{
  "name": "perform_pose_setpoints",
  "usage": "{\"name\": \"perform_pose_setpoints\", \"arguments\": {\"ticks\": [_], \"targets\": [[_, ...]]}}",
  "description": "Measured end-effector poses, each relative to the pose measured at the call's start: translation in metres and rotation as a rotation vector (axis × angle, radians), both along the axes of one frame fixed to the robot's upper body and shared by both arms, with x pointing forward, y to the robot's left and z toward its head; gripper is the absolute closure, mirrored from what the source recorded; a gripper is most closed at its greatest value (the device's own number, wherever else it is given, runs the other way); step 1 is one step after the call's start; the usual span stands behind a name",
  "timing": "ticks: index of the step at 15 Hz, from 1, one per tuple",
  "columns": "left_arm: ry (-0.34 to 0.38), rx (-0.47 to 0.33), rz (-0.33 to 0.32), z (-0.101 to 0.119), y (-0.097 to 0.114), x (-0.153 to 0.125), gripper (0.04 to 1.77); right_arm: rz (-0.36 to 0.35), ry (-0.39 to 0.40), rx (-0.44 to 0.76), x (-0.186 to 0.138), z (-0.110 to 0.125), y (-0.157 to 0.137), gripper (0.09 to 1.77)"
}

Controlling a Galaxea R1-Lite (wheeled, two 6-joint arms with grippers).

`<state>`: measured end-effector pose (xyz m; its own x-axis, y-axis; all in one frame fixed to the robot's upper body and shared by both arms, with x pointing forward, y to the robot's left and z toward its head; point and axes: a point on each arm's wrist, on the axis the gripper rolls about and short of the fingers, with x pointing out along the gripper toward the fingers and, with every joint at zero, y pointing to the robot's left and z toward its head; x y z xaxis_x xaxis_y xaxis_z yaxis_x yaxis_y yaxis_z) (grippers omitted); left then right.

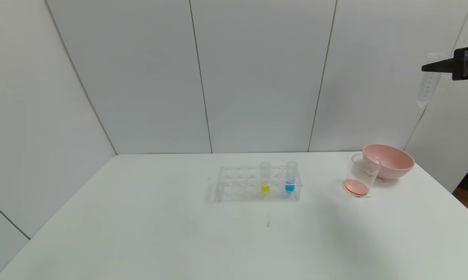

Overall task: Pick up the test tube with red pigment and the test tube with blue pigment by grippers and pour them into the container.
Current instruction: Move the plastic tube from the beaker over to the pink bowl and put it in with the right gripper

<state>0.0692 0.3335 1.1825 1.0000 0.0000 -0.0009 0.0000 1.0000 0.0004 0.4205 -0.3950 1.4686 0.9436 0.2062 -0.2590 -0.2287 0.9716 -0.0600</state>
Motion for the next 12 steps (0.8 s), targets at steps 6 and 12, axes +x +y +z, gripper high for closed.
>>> {"name": "perform_pose_setpoints", "arguments": {"ticks": [6,12], "targets": [[0.000,0.000,0.000,0.000,0.000,0.000,0.05,-0.094,-0.029,0.024,0.001,-0.032,-0.038,1.36],[0.000,0.000,0.000,0.000,0.000,0.000,0.05,-0.085,-0.066,0.027,0.032,-0.106,-0.049,1.36]]}}
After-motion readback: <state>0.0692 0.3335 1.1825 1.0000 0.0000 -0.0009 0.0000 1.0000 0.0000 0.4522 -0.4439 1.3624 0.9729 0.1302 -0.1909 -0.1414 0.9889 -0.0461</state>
